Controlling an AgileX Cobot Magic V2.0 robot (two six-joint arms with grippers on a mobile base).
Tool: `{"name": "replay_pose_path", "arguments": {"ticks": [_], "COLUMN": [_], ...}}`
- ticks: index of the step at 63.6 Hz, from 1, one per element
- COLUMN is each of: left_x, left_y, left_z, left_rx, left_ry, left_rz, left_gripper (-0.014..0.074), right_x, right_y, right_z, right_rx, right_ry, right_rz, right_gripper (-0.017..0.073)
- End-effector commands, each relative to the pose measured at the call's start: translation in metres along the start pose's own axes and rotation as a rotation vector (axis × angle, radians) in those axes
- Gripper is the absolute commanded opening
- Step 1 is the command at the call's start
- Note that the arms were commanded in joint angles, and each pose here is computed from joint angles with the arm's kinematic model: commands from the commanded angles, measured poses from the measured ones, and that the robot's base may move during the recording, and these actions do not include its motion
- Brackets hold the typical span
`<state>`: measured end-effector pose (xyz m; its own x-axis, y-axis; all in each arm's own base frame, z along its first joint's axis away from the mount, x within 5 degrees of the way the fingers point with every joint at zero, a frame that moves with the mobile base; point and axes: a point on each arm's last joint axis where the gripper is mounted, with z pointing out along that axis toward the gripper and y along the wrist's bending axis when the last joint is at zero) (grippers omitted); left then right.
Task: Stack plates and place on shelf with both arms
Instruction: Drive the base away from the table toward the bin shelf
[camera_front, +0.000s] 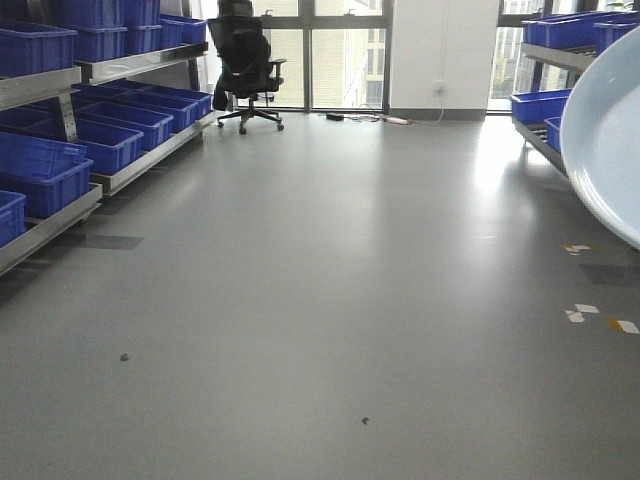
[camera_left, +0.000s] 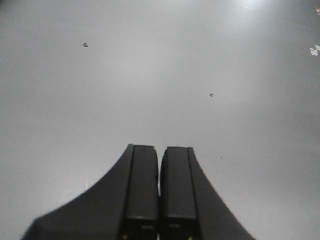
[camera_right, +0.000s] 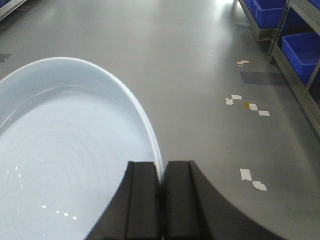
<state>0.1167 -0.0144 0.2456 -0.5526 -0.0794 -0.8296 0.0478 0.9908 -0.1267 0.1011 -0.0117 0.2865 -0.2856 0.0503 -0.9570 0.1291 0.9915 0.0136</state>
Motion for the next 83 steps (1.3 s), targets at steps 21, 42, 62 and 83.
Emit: {"name": "replay_pose_path", "arguments": {"ticks": [21,42,62,83], "left_x": [-0.0153,-0.0153,-0.0153,-0.0153], "left_y": [-0.0021,-0.0021,-0.0021,-0.0021], "left_z": [-0.0045,-0.0045,-0.0045,-0.0045], "left_rx": [0.013,0.013,0.013,0.013], "left_ry": [-0.097,-0.097,-0.097,-0.097], "left_rz": [-0.014,-0.014,-0.014,-0.014], "left_gripper": [0.0083,0.0083,0.0083,0.0083], "right_x": [-0.0183,-0.0183,-0.0183,-0.0183], "right_y": [0.0014,0.0014,0.0014,0.0014], "right_z": [-0.0035,-0.0035,-0.0035,-0.0035], "right_rx": [-0.015,-0.015,-0.015,-0.015], "right_ry": [-0.121,-0.121,-0.121,-0.121], "right_rz": [-0.008,-0.008,-0.008,-0.008], "right_gripper": [0.0029,0.0029,0.0029,0.0029]}}
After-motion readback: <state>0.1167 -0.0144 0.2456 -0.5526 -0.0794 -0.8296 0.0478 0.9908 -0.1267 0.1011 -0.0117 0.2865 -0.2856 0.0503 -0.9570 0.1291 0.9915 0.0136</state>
